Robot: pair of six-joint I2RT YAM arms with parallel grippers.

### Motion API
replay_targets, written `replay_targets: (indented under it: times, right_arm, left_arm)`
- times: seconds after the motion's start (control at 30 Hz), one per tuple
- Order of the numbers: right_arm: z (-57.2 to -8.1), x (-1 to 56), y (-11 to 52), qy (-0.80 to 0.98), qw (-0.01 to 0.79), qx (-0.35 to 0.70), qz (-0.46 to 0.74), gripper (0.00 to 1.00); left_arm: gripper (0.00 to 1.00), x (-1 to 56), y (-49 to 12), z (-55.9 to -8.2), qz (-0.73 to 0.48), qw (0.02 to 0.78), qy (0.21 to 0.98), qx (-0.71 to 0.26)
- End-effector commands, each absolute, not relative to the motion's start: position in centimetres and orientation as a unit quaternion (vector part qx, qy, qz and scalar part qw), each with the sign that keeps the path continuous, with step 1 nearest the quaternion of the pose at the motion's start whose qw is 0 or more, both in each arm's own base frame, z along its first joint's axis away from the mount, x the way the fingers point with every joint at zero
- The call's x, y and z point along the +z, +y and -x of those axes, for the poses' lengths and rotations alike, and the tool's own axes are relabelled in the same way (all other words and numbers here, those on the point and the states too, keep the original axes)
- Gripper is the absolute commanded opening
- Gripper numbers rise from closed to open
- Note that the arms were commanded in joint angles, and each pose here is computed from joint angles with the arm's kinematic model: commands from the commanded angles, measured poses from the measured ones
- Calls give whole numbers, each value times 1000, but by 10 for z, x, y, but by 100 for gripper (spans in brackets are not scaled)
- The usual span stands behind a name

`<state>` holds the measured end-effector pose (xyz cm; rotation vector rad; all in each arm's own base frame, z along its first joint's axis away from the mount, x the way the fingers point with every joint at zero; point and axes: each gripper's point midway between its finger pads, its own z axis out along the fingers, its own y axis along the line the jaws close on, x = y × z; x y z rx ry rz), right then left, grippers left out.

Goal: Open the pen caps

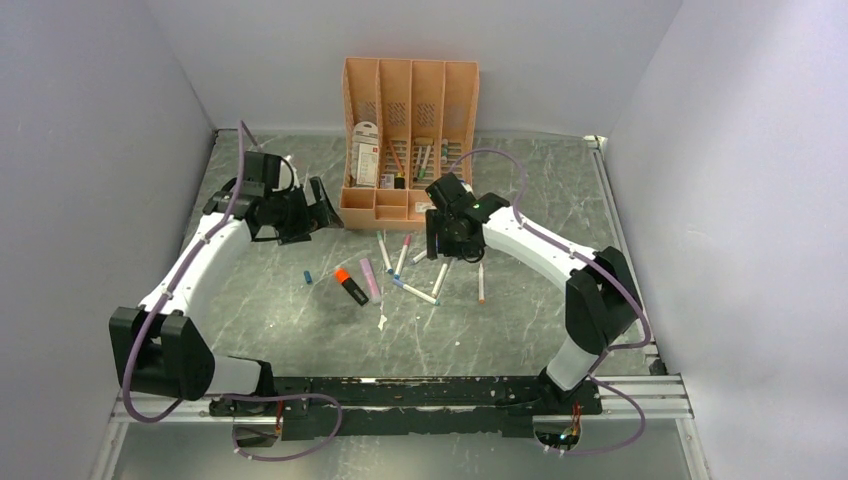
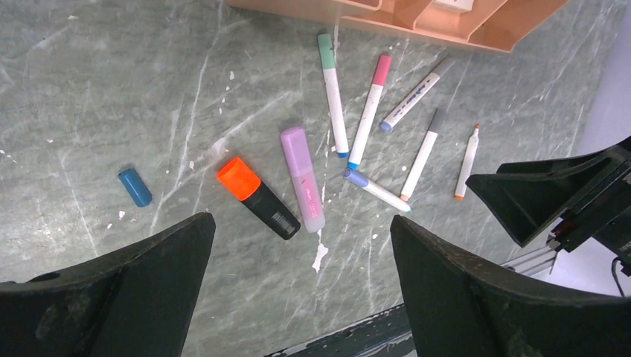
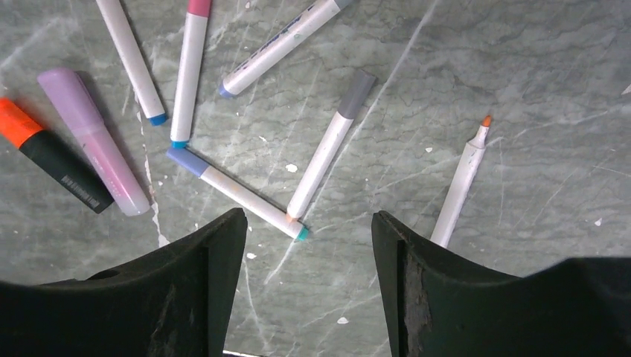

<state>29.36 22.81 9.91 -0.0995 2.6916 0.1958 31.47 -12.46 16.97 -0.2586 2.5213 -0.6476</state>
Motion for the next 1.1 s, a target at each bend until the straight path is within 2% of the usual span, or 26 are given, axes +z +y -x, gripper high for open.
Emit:
replay_targets:
  times: [0.0, 0.37, 0.57, 0.7, 1.07]
  right_arm:
    - [-285, 104, 220, 976, 202, 67, 40, 63]
    - [-276, 80, 206, 954, 284, 84, 56, 65]
    - [-253, 89, 194, 954, 283, 87, 42, 67]
    - [-245, 93, 184, 956, 282, 78, 22, 67]
    - [-231, 123, 166, 947, 313, 74, -4, 67]
  left_arm:
    - [100, 183, -124, -318, 124, 270, 922, -247]
    - [100, 154, -142, -292, 70, 325, 896, -296]
    - [100, 148, -154, -278, 55, 303, 904, -298]
    - [100, 147, -173, -271, 61, 294, 893, -336]
    - [100, 140, -226, -251, 16, 301, 881, -365]
